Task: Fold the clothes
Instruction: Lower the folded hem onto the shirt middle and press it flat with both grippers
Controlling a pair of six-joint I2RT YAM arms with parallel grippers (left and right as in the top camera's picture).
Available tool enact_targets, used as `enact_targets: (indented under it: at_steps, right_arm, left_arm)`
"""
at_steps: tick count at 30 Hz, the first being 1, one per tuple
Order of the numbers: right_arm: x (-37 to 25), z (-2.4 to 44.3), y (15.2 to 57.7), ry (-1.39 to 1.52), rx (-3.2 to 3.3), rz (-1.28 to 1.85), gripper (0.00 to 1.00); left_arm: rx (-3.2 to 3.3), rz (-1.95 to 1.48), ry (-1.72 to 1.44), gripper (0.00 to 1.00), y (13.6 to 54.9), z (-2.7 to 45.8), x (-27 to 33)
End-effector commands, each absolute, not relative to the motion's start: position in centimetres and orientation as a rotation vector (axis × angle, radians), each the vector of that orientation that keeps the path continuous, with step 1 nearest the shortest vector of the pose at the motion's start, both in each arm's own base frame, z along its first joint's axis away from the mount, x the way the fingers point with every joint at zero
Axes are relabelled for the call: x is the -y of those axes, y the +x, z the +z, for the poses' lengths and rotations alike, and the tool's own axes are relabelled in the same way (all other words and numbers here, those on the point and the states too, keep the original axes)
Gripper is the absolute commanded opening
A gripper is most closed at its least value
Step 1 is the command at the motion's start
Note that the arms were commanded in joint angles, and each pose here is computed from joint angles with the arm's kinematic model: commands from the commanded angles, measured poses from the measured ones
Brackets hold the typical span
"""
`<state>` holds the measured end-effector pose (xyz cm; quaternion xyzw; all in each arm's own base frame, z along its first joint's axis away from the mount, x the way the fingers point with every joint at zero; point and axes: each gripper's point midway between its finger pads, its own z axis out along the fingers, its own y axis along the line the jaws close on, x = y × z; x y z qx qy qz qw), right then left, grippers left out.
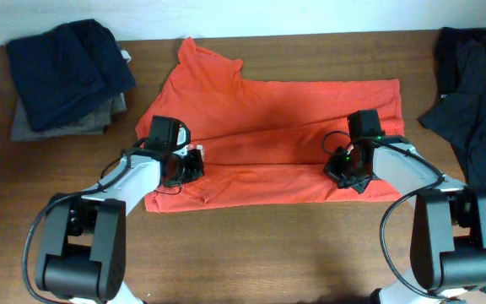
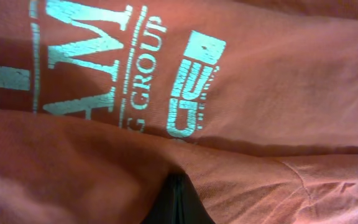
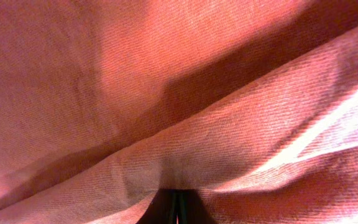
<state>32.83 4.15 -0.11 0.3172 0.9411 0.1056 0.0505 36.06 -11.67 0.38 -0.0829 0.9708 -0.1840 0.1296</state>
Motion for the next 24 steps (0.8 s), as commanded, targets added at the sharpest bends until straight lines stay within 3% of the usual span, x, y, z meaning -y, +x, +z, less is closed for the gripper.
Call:
enact_targets:
  at_steps: [1,24]
  right_arm:
    - [-2.6,-0.5,33.0,0.974,-2.837,0.188,0.05]
    - [2.2,-0.1,34.8,0.949,-2.739,0.095,0.1]
  left_arm:
    - [-2.808,-0.537,-0.293,0.01,36.8,0.6,10.5]
    - [-2.805,-0.45,-0.399,0.01,37.1,0.2,7.3]
